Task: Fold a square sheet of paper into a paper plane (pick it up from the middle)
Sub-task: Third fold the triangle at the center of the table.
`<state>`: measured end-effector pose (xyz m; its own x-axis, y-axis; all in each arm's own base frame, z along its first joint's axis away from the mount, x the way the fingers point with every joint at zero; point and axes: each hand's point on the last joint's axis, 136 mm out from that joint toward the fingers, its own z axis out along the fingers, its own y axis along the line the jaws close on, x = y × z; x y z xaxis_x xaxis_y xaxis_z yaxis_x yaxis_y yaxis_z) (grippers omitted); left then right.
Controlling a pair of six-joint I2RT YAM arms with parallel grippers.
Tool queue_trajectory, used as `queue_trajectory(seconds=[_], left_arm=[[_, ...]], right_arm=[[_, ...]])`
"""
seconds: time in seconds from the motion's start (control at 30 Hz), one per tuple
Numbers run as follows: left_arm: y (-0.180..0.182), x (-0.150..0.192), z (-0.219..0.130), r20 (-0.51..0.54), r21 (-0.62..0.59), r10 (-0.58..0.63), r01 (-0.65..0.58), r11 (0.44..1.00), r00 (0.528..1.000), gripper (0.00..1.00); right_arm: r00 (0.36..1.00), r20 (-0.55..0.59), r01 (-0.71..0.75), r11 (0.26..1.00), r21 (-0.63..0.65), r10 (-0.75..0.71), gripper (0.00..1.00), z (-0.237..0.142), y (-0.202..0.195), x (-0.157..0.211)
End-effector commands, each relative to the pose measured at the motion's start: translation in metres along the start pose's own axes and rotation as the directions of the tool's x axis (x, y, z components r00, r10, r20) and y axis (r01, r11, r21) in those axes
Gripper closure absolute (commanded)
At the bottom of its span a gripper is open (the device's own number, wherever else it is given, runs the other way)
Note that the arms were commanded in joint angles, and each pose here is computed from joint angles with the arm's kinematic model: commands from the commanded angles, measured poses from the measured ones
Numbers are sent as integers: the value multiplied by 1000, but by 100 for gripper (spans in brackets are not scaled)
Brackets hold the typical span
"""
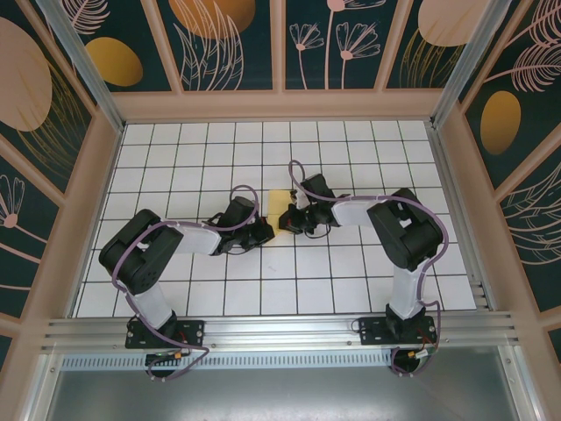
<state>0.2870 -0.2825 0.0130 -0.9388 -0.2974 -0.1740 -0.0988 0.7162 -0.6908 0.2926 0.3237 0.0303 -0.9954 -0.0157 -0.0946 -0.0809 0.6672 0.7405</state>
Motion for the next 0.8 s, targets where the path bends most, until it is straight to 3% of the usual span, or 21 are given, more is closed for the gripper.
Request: queue_trajectory(seconds=[0.0, 0.27, 0.5, 0.6, 0.77], left_arm=[[40, 14, 5, -36, -147, -26, 20, 989, 999, 100], [56, 20, 2, -43, -206, -45, 35, 978, 998, 100], [63, 24, 1, -46, -224, -51, 40, 974, 998, 100], [61, 22, 1, -43, -219, -48, 37, 975, 998, 100], [58, 21, 1, -41, -216, -45, 35, 976, 998, 100]], right_arm=[[999, -30, 20, 1000, 25, -19, 100, 8, -4, 2], [999, 28, 35, 991, 132, -39, 100, 1, -35, -29], [991, 130, -1, 983, 185, -23, 100, -24, -74, -76], [986, 162, 16, 986, 169, -44, 100, -34, -67, -90], [976, 191, 102, 994, 27, -105, 100, -58, -13, -87]])
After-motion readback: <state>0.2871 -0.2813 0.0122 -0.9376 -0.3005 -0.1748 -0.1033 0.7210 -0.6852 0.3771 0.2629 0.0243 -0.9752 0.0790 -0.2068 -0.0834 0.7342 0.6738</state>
